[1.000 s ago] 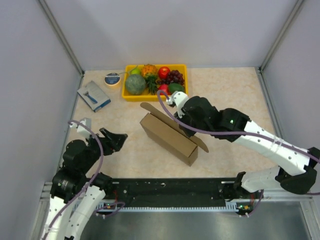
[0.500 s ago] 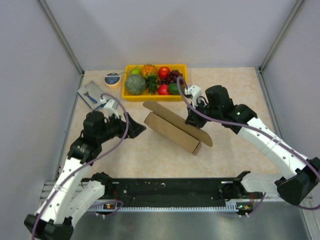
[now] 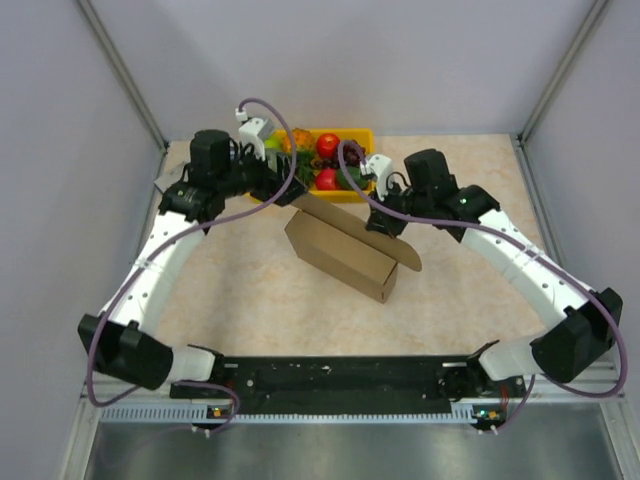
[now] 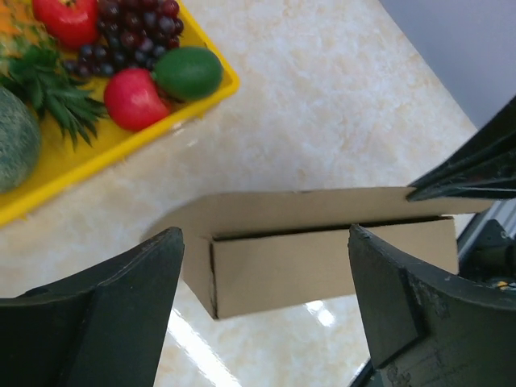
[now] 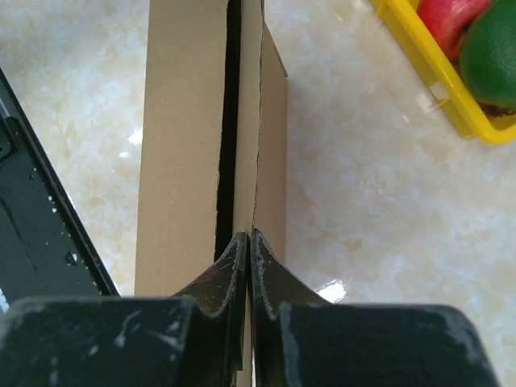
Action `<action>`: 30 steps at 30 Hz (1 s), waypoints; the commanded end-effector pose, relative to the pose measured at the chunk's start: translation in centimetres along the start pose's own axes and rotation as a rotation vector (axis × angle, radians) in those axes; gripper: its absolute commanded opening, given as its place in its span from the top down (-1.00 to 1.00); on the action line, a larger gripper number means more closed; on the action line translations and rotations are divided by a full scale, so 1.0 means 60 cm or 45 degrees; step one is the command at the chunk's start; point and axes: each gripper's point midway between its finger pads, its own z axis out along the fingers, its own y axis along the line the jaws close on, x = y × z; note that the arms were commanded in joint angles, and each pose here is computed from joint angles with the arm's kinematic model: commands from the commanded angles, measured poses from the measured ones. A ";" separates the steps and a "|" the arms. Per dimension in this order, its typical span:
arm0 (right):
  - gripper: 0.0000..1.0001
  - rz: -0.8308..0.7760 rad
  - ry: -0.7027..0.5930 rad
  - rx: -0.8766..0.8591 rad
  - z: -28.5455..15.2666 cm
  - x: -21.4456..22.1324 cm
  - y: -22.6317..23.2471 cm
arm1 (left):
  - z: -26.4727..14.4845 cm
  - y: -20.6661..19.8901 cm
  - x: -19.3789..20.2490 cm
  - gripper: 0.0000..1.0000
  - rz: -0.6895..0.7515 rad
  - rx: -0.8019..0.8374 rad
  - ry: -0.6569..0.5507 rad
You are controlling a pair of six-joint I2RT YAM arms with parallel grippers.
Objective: Fold the paper box
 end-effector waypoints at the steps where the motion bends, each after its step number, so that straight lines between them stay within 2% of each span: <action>1: 1.00 -0.043 0.004 -0.093 0.001 -0.011 -0.010 | 0.024 0.031 -0.033 -0.75 0.206 0.128 0.047; 3: 1.00 -0.046 -0.001 -0.124 0.002 -0.014 -0.008 | 0.027 0.058 -0.041 -0.75 0.196 0.118 0.063; 8: 1.00 -0.037 -0.012 -0.150 0.002 -0.019 -0.014 | 0.062 0.064 -0.026 -0.71 0.287 0.328 0.112; 10: 1.00 -0.035 -0.018 -0.159 0.002 -0.022 -0.017 | 0.074 0.060 -0.005 -0.61 0.277 0.417 0.137; 14: 1.00 -0.032 -0.032 -0.178 0.002 -0.026 -0.017 | 0.086 0.065 0.018 -0.38 0.254 0.465 0.171; 16: 1.00 -0.022 -0.025 -0.172 0.004 -0.023 -0.023 | 0.084 0.067 0.029 -0.20 0.242 0.468 0.178; 27: 1.00 0.000 -0.015 -0.180 0.022 -0.028 -0.039 | 0.065 0.079 0.053 0.24 0.215 0.342 0.197; 29: 1.00 -0.002 -0.017 -0.177 0.022 -0.030 -0.041 | 0.064 0.081 0.048 0.28 0.220 0.316 0.176; 30: 1.00 0.000 -0.015 -0.175 0.023 -0.029 -0.043 | 0.060 0.081 0.047 0.23 0.218 0.297 0.170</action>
